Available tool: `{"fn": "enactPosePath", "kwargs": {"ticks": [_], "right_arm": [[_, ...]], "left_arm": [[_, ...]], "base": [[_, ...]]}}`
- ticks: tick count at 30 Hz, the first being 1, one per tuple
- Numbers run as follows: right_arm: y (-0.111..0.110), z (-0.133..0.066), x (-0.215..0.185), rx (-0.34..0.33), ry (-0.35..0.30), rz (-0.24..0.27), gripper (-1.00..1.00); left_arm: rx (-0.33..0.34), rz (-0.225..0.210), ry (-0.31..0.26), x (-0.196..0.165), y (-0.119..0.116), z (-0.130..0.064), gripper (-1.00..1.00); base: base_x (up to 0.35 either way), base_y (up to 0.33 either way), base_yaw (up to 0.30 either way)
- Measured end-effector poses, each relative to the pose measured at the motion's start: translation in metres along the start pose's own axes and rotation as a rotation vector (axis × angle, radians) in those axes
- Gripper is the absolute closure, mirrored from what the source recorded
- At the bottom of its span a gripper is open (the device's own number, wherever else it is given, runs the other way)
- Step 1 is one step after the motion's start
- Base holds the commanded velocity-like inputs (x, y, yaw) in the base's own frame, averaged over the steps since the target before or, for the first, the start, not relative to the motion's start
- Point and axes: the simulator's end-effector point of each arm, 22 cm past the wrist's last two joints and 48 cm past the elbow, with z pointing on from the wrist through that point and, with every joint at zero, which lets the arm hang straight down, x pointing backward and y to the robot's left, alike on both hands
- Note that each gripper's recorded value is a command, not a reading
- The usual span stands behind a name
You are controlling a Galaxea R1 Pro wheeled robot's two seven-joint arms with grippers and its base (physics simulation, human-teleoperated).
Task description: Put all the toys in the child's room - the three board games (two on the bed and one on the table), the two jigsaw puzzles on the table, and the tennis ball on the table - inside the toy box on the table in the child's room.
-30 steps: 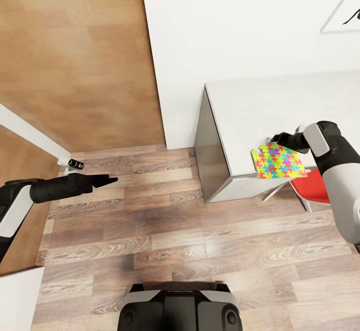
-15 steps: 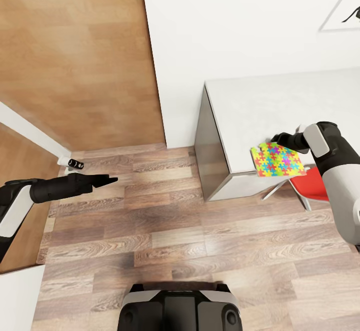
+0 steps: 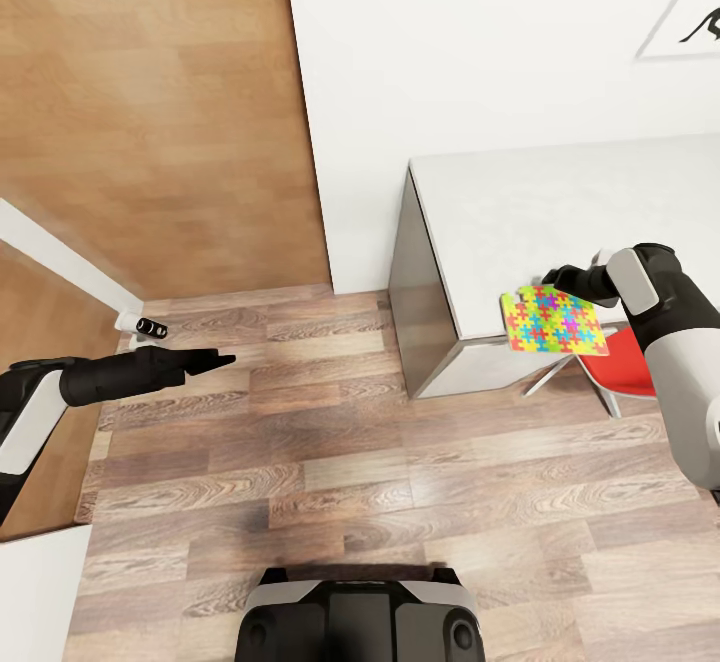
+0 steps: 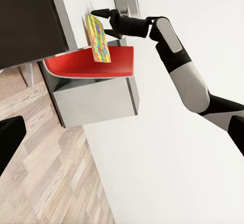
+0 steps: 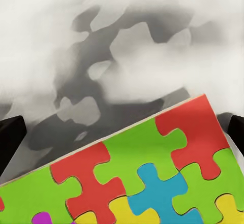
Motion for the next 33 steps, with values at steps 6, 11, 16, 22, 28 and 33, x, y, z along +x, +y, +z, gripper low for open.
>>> {"fn": "enactPosePath", "kwargs": {"ticks": [6,11,16,22,28,33], "right_arm": [[0.000,0.000,0.000,-0.001,-0.001,0.004,-1.00],[0.000,0.000,-0.001,-0.008,0.000,0.016,-1.00],[-0.004,-0.019,-0.030,-0.031,-0.056,0.043,-1.00],[0.006,-0.064,-0.069,-0.086,-0.121,0.022,-1.00],[0.008,-0.109,-0.097,-0.145,-0.189,0.039,-1.00],[0.005,-0.138,-0.113,-0.207,-0.259,0.090,-1.00]], "left_arm": [[0.000,-0.001,0.000,0.000,0.000,0.000,-1.00],[0.000,0.000,0.001,0.000,0.000,0.000,-1.00],[0.002,0.004,-0.001,-0.001,-0.002,0.000,-1.00],[0.003,0.012,-0.003,-0.003,-0.007,-0.001,-1.00],[0.003,0.020,-0.005,-0.005,-0.011,-0.002,-1.00],[0.002,0.026,-0.004,-0.005,-0.014,-0.002,-1.00]], "base": [[0.000,0.000,0.000],[0.000,0.000,0.000],[0.000,0.000,-0.061],[0.000,0.000,-0.114],[0.000,0.000,-0.123],[0.000,0.000,-0.125]]}}
